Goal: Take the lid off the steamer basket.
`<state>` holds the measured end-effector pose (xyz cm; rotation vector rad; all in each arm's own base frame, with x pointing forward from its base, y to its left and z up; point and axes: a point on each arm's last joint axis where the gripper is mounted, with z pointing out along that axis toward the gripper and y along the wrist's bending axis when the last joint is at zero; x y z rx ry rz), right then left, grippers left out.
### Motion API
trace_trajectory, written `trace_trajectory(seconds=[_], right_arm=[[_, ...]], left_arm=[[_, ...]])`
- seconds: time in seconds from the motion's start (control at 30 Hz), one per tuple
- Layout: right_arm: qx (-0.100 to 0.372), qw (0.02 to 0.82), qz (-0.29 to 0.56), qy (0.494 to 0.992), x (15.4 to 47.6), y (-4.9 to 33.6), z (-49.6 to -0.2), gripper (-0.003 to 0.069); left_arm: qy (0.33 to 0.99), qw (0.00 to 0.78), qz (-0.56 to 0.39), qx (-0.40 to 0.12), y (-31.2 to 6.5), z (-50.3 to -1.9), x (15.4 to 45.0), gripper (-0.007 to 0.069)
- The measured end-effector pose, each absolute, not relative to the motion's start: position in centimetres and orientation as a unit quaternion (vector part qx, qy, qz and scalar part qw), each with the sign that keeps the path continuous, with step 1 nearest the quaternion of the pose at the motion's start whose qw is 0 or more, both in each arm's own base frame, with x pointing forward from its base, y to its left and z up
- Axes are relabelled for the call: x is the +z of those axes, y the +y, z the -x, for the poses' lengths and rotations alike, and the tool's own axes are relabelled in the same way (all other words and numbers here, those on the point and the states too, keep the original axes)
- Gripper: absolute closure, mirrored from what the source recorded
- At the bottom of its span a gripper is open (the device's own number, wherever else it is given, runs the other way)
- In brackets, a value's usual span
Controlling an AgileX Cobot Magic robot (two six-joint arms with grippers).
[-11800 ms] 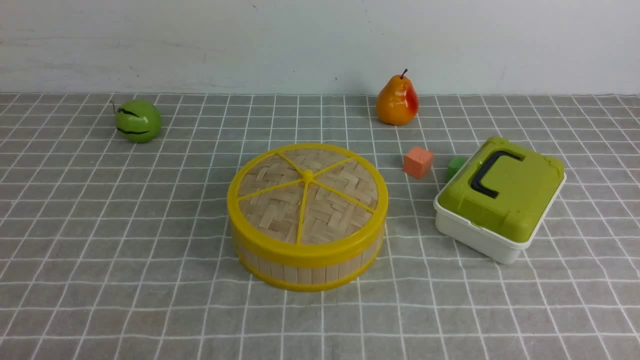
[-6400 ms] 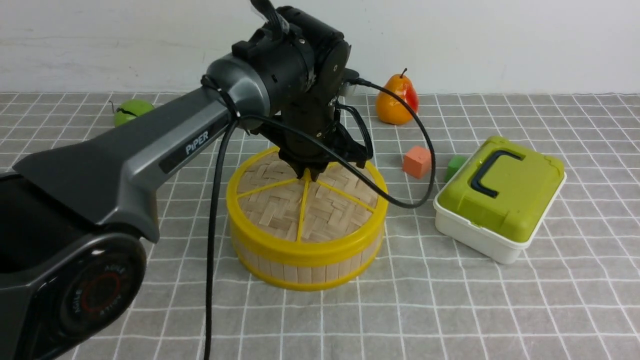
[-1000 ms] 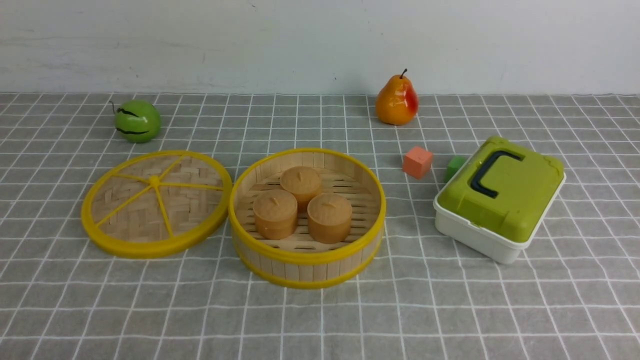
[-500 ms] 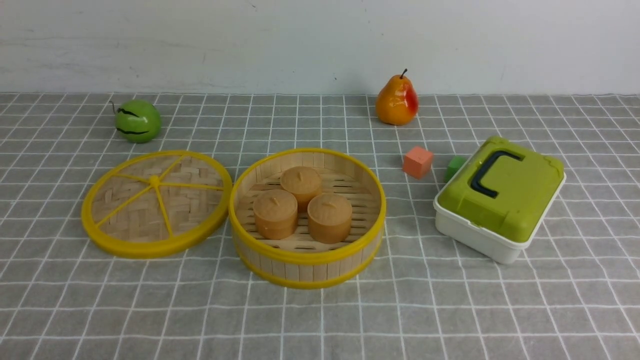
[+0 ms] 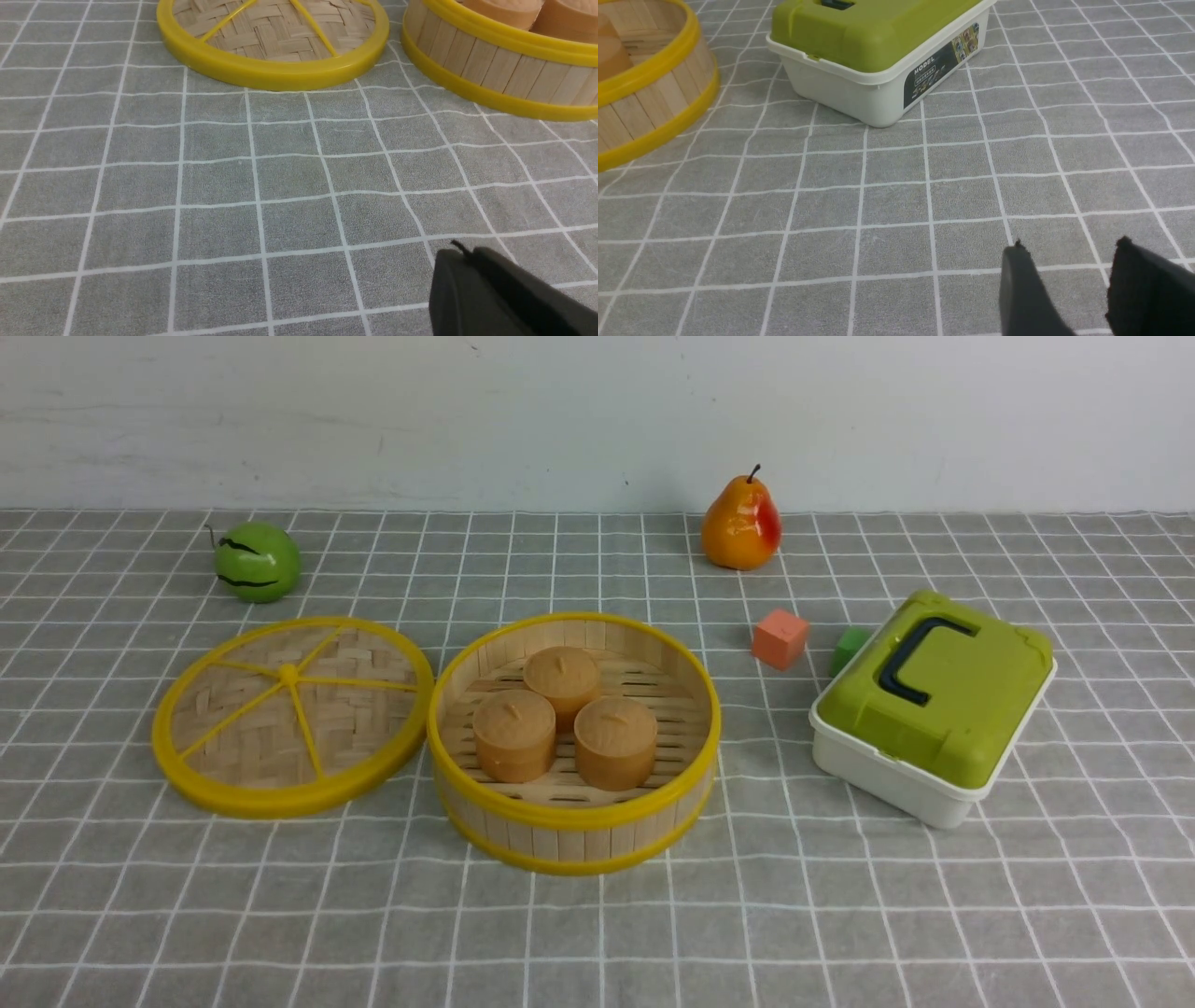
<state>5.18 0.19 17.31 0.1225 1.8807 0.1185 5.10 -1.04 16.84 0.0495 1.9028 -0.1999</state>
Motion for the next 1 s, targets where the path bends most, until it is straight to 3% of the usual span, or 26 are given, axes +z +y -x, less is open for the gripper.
trace_trajectory(seconds=[1.0], right_arm=[[0.051, 0.586, -0.053, 0.807, 17.31, 0.19, -5.18, 0.0417]], left_arm=[[0.813, 0.576, -0.021, -0.086, -1.04, -5.1, 16.84, 0.058]])
